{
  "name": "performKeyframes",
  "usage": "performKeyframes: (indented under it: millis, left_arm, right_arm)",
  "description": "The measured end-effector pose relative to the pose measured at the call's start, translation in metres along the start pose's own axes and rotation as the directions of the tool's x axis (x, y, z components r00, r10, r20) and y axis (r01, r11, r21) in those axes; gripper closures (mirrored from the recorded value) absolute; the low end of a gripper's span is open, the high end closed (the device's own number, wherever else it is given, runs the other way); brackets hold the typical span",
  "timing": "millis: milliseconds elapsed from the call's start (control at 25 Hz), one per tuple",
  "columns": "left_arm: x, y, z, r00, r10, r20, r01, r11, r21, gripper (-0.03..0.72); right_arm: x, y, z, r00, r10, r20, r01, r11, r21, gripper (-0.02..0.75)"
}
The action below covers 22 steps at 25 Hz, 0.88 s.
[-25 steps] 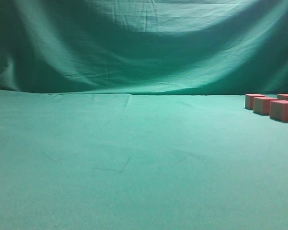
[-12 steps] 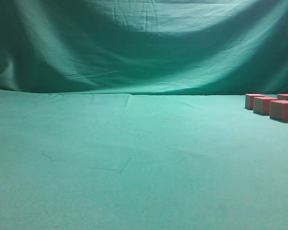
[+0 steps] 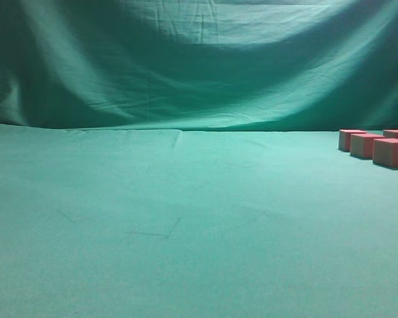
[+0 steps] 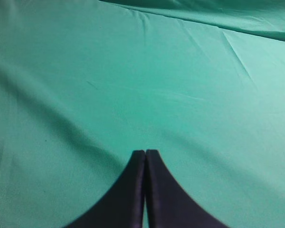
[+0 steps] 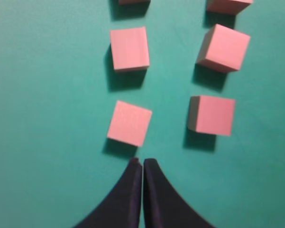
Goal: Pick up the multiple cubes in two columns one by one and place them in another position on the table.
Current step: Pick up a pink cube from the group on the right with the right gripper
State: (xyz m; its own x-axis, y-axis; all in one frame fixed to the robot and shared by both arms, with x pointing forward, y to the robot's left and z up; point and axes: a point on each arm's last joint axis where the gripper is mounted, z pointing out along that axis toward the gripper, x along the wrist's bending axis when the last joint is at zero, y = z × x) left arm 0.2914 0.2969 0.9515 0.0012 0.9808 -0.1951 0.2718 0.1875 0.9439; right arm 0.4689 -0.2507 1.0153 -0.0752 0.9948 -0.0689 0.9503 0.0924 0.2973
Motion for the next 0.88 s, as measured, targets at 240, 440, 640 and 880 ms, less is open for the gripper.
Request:
performKeyframes:
  millis: [240,440,640,880]
  left_arm:
    - [0.000,0.000,0.000,1.000,0.000,0.000,0.000,1.000,0.000,0.688]
    - [0.000,0.000,0.000,1.000,0.000,0.000,0.000,1.000,0.000,0.688]
    - [0.000,0.000,0.000,1.000,0.000,0.000,0.000,1.000,0.000,0.688]
    - [0.000,0.000,0.000,1.000,0.000,0.000,0.000,1.000,0.000,0.688]
  right_arm:
    - [0.007,0.011,0.034,1.000,-0.008,-0.001,0.008,0.999,0.051,0.589]
    - [0.011,0.016,0.054,1.000,-0.010,-0.008,0.011,0.998,0.066,0.313]
    - [0.013,0.018,0.062,0.999,0.033,-0.010,-0.033,0.997,0.071,0.233]
    - [0.014,0.019,0.076,0.998,0.060,-0.005,-0.059,0.994,0.097,0.248]
